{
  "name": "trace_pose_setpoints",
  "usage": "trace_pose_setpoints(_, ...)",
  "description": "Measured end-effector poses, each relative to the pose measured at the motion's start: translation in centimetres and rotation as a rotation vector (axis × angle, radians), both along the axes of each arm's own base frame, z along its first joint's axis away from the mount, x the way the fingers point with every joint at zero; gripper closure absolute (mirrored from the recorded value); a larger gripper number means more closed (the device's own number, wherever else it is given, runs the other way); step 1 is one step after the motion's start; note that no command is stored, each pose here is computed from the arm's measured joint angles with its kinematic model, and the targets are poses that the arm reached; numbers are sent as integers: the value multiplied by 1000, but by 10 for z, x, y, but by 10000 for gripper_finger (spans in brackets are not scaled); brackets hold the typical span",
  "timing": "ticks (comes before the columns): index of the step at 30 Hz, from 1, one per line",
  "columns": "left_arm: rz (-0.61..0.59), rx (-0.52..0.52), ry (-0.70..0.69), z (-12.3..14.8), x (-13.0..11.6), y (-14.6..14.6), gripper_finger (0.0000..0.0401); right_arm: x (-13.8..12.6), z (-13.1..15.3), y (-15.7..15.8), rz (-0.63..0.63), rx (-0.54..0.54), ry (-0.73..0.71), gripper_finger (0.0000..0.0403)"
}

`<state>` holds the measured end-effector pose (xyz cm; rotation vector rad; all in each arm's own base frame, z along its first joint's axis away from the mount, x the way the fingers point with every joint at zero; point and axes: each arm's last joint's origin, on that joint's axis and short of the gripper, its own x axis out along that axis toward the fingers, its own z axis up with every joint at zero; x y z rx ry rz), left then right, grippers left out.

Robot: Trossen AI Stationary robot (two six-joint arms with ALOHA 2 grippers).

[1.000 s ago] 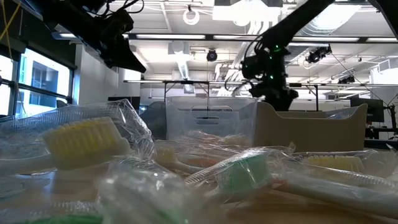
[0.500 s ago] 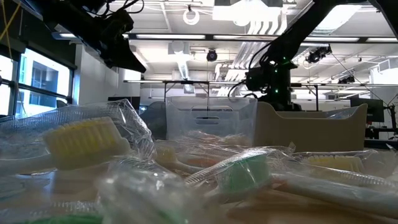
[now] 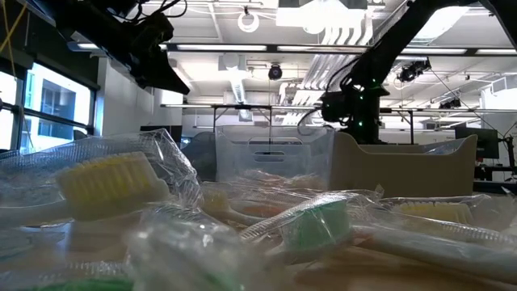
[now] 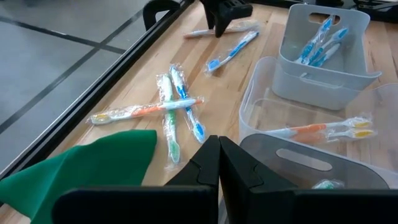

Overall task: Pick & Place Toothbrushes
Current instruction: Put the orange toothbrush into the transparent bin

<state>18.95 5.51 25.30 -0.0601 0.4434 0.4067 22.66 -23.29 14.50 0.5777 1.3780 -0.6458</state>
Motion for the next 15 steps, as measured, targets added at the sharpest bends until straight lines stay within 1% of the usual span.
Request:
trace_pose_setpoints(4, 0, 0, -1, 0, 0, 0, 401, -6, -10, 3, -14, -22, 20, 229)
trace_pose_setpoints(9, 3, 1, -1, 0, 0, 0, 401, -7, -12, 5, -16, -23, 32, 232)
trace_pose_setpoints(12, 4, 3, -5, 0, 0, 0, 401, -7, -12, 5, -14, -21, 33, 250)
trace_pose_setpoints(15, 5, 4, -7, 1, 0, 0, 401, -7, -13, 6, -14, -18, 32, 280)
